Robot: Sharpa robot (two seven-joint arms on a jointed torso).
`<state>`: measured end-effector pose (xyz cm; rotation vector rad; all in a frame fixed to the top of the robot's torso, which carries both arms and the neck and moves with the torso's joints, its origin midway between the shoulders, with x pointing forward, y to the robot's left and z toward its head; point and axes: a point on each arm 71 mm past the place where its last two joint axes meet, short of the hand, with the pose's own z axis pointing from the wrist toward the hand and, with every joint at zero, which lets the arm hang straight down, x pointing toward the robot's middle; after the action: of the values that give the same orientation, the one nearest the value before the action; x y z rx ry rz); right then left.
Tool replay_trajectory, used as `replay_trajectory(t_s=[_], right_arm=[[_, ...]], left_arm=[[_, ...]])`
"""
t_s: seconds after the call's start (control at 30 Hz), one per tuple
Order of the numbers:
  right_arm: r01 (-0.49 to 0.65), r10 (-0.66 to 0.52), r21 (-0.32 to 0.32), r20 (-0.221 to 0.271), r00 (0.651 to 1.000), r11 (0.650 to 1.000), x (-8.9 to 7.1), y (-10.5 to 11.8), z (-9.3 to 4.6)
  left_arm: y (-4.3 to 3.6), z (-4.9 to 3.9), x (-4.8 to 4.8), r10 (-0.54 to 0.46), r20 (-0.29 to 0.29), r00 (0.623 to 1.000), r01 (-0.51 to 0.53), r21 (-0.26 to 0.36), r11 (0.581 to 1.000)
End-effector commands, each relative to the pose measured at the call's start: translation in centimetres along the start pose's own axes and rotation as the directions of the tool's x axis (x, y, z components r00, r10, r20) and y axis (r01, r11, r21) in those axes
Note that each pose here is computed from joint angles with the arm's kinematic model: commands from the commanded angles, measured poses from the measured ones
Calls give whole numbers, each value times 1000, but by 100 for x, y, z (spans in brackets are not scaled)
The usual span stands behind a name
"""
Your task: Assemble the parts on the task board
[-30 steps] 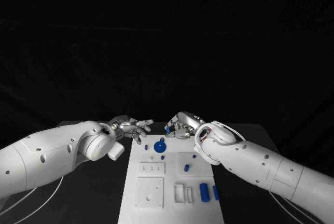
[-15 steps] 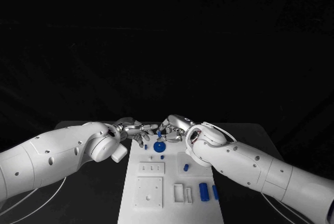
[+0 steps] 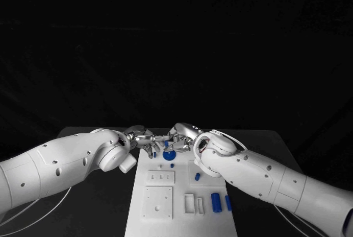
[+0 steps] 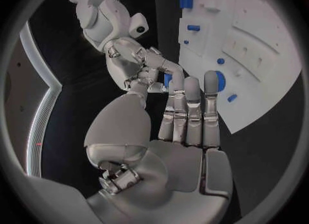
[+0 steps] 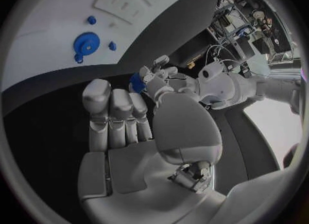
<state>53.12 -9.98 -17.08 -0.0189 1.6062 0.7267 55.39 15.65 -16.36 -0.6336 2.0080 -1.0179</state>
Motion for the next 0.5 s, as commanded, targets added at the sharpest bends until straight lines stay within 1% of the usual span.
replay_trajectory(t_s=[0.03,0.5], right_arm=[[15,-15,5,-22,1000,1000,23,13,4],[21,-21,10,-40,999,1000,56,41,16]], left_arm=[[-5,9,37,28,-21,999,-28,-17,999],[7,29,59,39,-25,999,-40,-55,998]])
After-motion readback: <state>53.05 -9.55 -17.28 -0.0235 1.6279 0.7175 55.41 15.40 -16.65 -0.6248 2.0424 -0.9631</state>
